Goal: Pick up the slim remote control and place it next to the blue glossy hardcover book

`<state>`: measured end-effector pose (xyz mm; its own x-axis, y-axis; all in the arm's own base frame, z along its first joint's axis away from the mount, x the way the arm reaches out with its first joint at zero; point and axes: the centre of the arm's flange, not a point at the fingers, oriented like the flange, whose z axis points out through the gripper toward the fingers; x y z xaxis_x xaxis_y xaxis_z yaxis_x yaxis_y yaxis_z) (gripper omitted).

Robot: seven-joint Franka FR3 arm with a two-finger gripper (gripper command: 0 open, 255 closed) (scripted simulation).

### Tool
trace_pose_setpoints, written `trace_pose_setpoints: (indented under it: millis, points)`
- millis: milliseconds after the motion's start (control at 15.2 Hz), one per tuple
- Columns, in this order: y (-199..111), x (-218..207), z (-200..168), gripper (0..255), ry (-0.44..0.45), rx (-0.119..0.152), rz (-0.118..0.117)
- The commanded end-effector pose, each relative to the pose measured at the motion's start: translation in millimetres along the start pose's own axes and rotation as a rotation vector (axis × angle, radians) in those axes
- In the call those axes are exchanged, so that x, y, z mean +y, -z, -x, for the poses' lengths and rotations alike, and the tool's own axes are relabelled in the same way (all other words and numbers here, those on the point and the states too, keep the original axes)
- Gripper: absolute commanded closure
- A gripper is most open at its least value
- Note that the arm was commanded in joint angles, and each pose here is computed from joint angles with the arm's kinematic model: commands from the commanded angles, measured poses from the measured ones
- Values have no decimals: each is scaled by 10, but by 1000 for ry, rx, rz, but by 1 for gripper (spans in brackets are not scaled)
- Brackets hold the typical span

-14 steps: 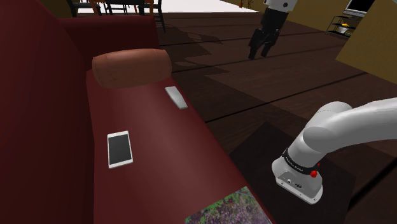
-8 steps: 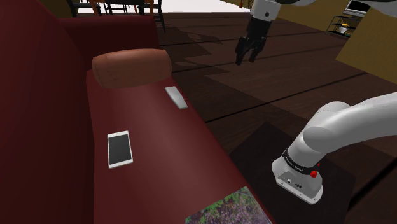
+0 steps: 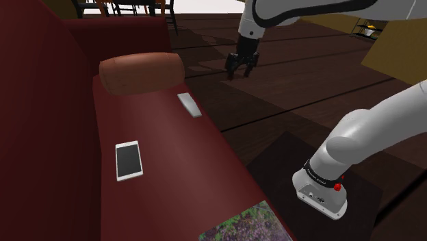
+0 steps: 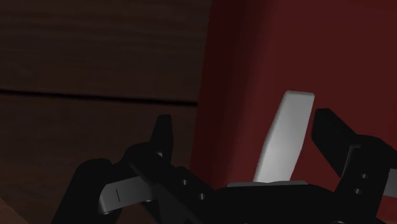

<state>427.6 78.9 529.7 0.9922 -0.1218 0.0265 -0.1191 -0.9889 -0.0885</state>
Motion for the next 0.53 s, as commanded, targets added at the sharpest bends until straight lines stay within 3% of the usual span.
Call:
trace_pose_setpoints:
  millis: [0,462]
  points:
    - [-175,-127,-180,0,-16,-1,2]
    - [-777,-537,-772,0,-67,-10,11]
